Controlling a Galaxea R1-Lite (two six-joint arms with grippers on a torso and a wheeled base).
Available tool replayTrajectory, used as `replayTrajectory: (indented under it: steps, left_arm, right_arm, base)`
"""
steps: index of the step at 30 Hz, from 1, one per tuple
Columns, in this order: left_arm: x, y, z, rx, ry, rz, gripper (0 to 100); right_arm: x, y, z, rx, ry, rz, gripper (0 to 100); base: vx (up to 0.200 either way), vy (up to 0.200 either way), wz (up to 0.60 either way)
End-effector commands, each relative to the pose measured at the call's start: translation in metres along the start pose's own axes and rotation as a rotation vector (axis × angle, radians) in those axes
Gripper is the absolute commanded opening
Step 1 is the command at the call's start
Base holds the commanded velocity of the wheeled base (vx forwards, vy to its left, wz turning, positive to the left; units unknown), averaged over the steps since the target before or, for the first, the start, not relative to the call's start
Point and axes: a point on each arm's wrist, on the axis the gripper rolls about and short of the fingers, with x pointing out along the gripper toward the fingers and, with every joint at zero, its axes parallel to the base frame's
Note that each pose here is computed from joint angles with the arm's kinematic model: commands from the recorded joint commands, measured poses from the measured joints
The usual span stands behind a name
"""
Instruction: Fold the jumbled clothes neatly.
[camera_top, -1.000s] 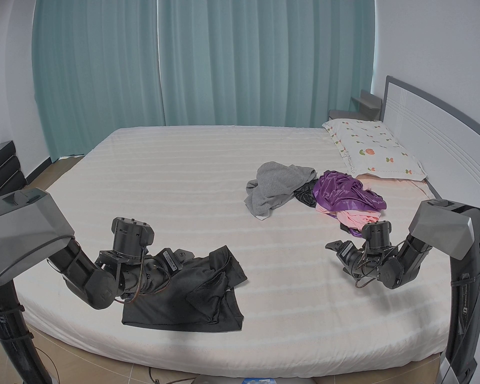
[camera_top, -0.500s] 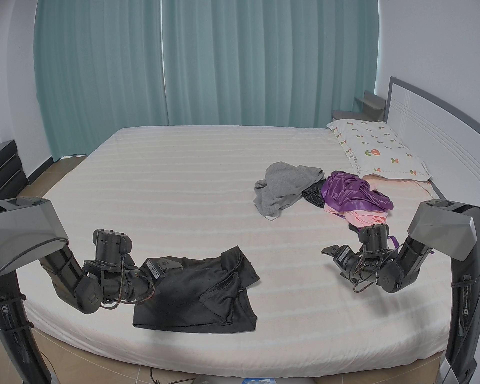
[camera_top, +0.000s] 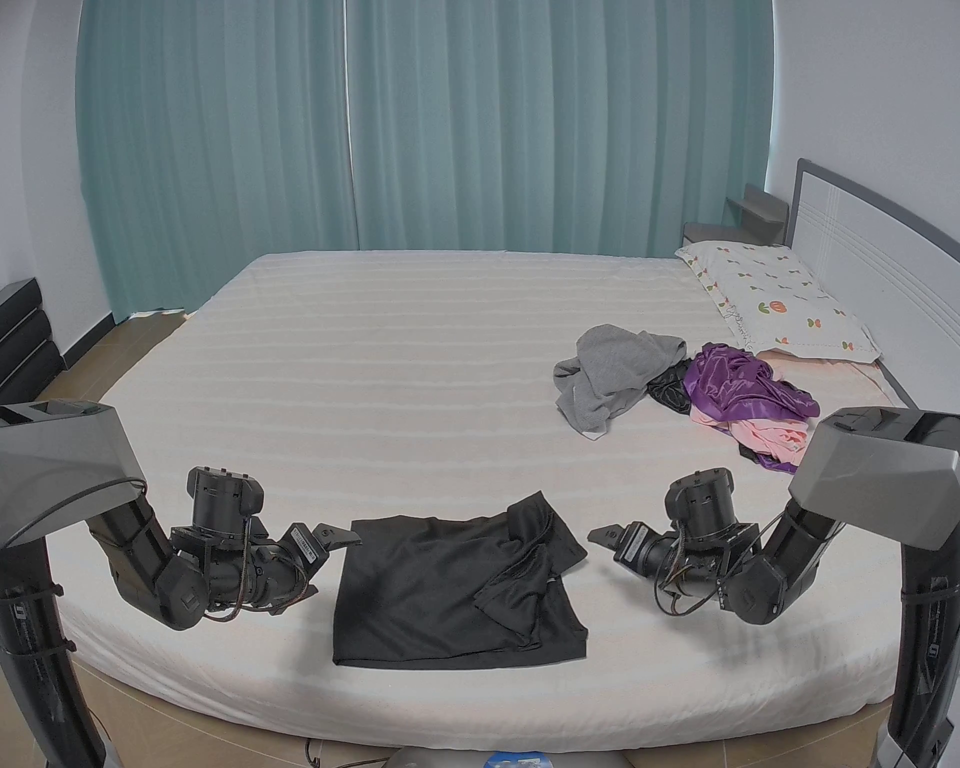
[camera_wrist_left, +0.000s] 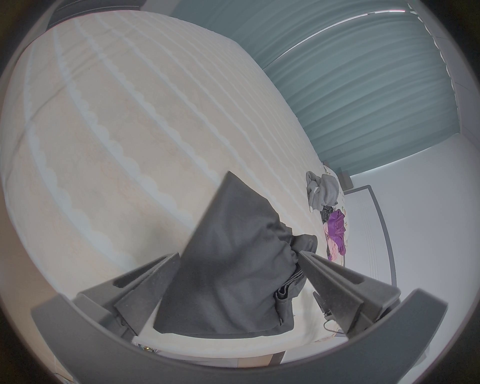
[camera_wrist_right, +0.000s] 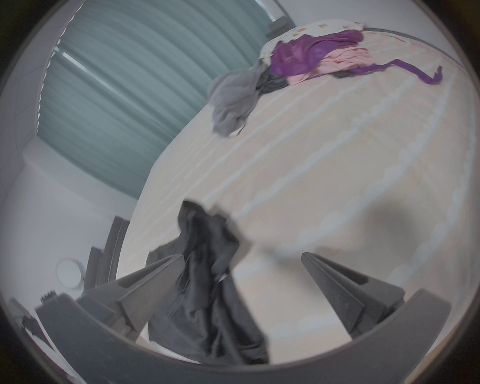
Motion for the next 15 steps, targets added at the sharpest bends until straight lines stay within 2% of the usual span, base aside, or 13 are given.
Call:
replayTrajectory:
  steps: [1,5,8,10,11,14,15]
  left_arm:
    - [0.002,0.001,0.0,-0.002,0.002,0.004,100]
    - [0.002,0.002,0.0,-0.002,0.004,0.005,100]
    - [0.002,0.001,-0.001,0.002,0.003,0.005,100]
    - [0.002,0.001,-0.001,0.002,0.003,0.005,100]
    - [0.002,0.001,-0.001,0.002,0.003,0.005,100]
    - [0.002,0.001,-0.002,0.009,0.005,0.007,100]
    - [0.004,0.001,-0.002,0.01,0.002,0.011,100]
  right_arm:
    - [-0.006,0.02,-0.023,-0.077,0.046,0.034,100]
    - [-0.006,0.03,-0.041,-0.214,0.064,0.028,100]
    - [-0.006,0.032,-0.05,-0.327,0.056,-0.016,100]
    - [-0.006,0.032,-0.05,-0.335,0.054,-0.02,100]
    - [-0.005,0.034,-0.048,-0.401,0.041,-0.044,100]
    - [-0.001,0.036,-0.046,-0.453,0.035,-0.092,100]
    - [-0.001,0.036,-0.046,-0.453,0.035,-0.092,100]
  base:
    - [0.0,0.2,0.0]
    - [0.0,0.2,0.0]
    - [0.0,0.2,0.0]
    - [0.0,0.2,0.0]
    - [0.0,0.2,0.0]
    - [0.0,0.2,0.0]
    - [0.0,0.0,0.0]
